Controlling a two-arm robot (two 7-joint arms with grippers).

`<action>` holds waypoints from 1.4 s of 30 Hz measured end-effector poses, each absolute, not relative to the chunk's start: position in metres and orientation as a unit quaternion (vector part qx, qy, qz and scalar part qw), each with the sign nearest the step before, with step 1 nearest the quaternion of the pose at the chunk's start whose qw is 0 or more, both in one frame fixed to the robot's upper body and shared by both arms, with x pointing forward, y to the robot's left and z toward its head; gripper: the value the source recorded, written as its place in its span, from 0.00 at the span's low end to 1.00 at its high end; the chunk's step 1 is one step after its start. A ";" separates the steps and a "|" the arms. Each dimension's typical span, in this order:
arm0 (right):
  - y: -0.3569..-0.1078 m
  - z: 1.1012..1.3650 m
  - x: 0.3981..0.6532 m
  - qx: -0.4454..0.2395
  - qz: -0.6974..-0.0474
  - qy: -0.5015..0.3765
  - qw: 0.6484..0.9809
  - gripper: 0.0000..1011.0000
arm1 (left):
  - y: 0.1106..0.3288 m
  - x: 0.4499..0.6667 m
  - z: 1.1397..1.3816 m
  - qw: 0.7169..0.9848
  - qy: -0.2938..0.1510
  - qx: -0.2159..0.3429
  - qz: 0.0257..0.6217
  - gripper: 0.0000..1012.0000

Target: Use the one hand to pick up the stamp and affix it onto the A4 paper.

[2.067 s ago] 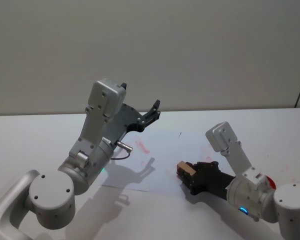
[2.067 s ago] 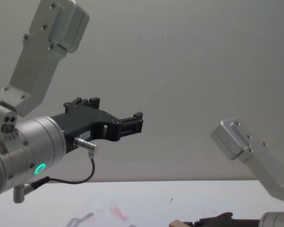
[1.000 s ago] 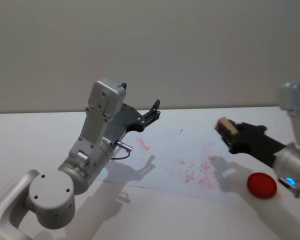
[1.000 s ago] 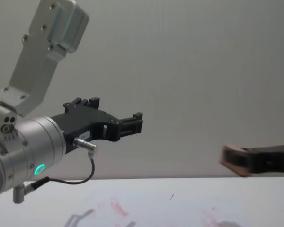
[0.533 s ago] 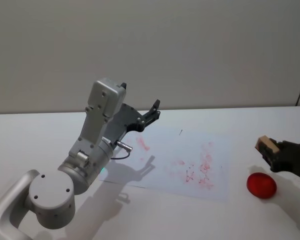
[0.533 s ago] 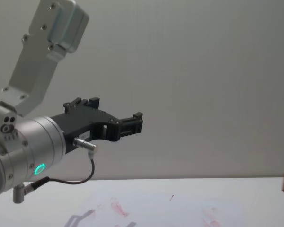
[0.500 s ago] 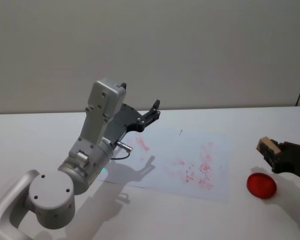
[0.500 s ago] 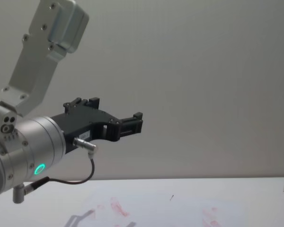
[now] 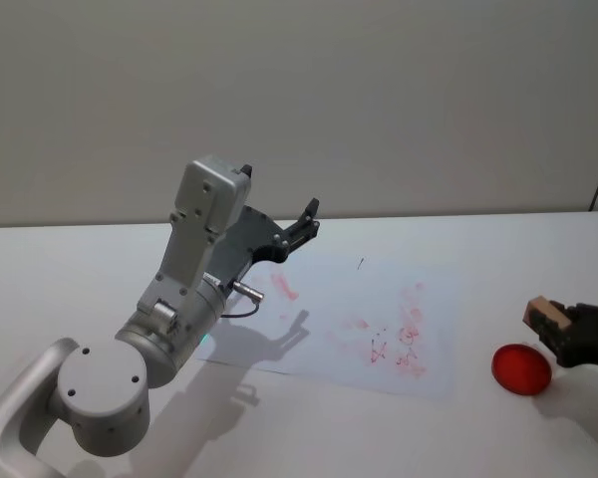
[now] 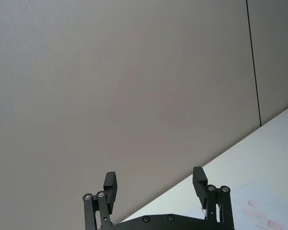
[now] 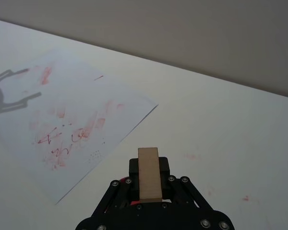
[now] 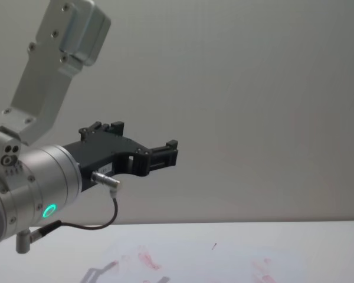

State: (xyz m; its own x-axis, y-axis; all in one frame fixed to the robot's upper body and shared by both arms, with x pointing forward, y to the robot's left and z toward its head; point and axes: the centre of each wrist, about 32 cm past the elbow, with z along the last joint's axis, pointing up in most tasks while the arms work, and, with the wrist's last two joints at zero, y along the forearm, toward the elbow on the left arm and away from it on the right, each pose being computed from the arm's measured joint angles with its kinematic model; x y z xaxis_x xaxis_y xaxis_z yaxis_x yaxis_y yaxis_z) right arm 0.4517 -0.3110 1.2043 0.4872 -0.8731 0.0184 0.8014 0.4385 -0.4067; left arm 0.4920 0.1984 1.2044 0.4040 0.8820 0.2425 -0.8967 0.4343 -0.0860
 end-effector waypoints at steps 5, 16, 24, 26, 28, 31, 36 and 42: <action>-0.314 1.200 0.450 -0.200 -0.490 0.106 0.842 0.22 | 0.198 0.492 1.204 0.837 -0.126 0.029 0.531 0.99; -0.315 1.192 0.447 -0.220 -0.482 0.121 0.839 0.22 | 0.198 0.492 1.204 0.837 -0.126 0.029 0.531 0.99; -0.314 1.188 0.447 -0.224 -0.478 0.126 0.840 0.31 | 0.198 0.492 1.204 0.837 -0.126 0.029 0.531 0.99; -0.314 1.187 0.447 -0.225 -0.477 0.127 0.840 0.38 | 0.198 0.492 1.204 0.837 -0.126 0.029 0.531 0.99; -0.314 1.187 0.448 -0.225 -0.476 0.128 0.840 0.44 | 0.198 0.492 1.204 0.837 -0.126 0.029 0.531 0.99; -0.314 1.187 0.448 -0.226 -0.476 0.129 0.840 0.53 | 0.198 0.492 1.204 0.837 -0.126 0.029 0.531 0.99; -0.314 1.186 0.448 -0.227 -0.475 0.130 0.840 0.72 | 0.198 0.492 1.204 0.837 -0.126 0.029 0.531 0.99; -0.314 1.185 0.448 -0.227 -0.474 0.130 0.840 0.88 | 0.198 0.492 1.204 0.837 -0.126 0.029 0.531 0.99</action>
State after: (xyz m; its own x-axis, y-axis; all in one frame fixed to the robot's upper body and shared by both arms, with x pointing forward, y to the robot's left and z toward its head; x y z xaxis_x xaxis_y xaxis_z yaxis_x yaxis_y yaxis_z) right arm 0.4477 -0.3137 1.1854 0.5157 -0.8567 -0.0034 0.7382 0.4464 -0.5057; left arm 0.4920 0.1984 1.2044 0.4040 0.8820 0.2424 -0.8966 0.4343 -0.0860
